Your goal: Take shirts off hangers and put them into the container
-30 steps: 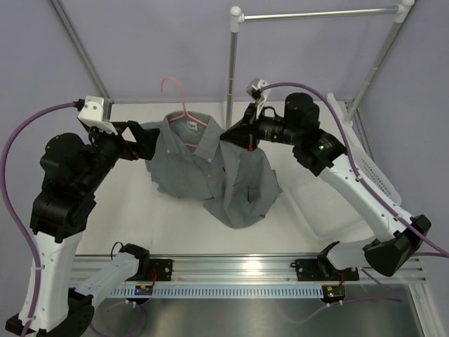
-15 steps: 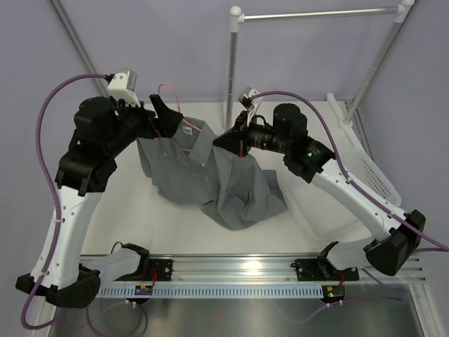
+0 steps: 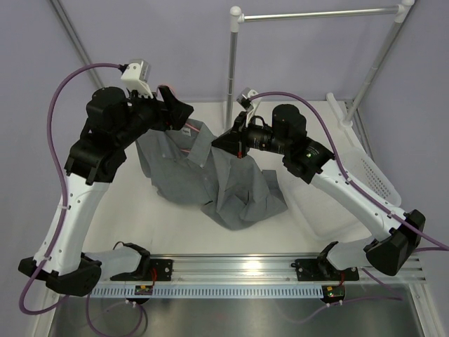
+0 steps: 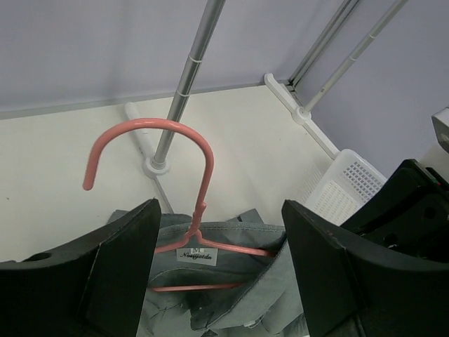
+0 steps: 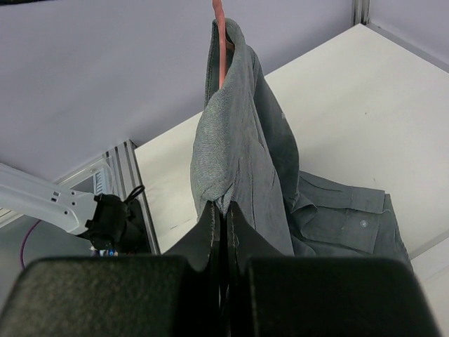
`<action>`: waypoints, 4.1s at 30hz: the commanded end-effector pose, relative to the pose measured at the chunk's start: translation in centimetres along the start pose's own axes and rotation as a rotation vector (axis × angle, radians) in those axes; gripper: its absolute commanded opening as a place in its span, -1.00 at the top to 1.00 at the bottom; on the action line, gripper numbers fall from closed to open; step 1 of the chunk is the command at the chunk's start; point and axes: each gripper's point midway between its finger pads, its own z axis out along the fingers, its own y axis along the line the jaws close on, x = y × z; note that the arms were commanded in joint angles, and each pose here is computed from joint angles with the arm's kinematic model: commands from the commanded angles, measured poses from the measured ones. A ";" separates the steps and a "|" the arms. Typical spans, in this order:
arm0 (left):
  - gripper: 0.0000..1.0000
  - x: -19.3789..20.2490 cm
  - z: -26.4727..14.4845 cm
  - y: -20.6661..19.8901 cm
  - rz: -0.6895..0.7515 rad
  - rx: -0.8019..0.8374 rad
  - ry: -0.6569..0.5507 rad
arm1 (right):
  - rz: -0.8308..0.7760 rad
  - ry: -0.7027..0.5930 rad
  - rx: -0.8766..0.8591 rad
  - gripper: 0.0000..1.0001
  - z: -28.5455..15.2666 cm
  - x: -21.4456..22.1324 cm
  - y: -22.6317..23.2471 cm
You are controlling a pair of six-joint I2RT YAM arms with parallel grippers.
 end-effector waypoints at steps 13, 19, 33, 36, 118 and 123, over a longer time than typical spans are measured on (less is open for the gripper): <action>0.20 0.3 2.6 -0.1 0.032 -0.040 -0.007 | -0.053 -0.120 -0.031 1.00 -0.7 -3.8 1.9; 0.82 0.3 3.1 0.6 0.049 -0.084 -0.024 | -0.042 -0.107 -0.016 1.00 -0.8 -3.5 1.7; 1.00 -0.6 4.7 4.0 0.083 -0.245 -0.115 | -0.008 -0.117 0.259 -0.61 -6.4 -6.4 0.2; 1.00 -0.9 5.0 4.6 0.063 -0.289 -0.131 | 0.060 -0.118 0.276 -0.61 -6.9 -6.0 0.4; 1.00 0.4 -0.4 1.1 0.070 -0.090 -0.186 | 0.191 0.212 0.457 0.93 -4.9 7.2 -4.7; 1.00 1.0 1.1 -0.2 0.027 -0.019 -0.169 | 0.142 0.287 0.479 0.31 -6.1 8.1 -4.8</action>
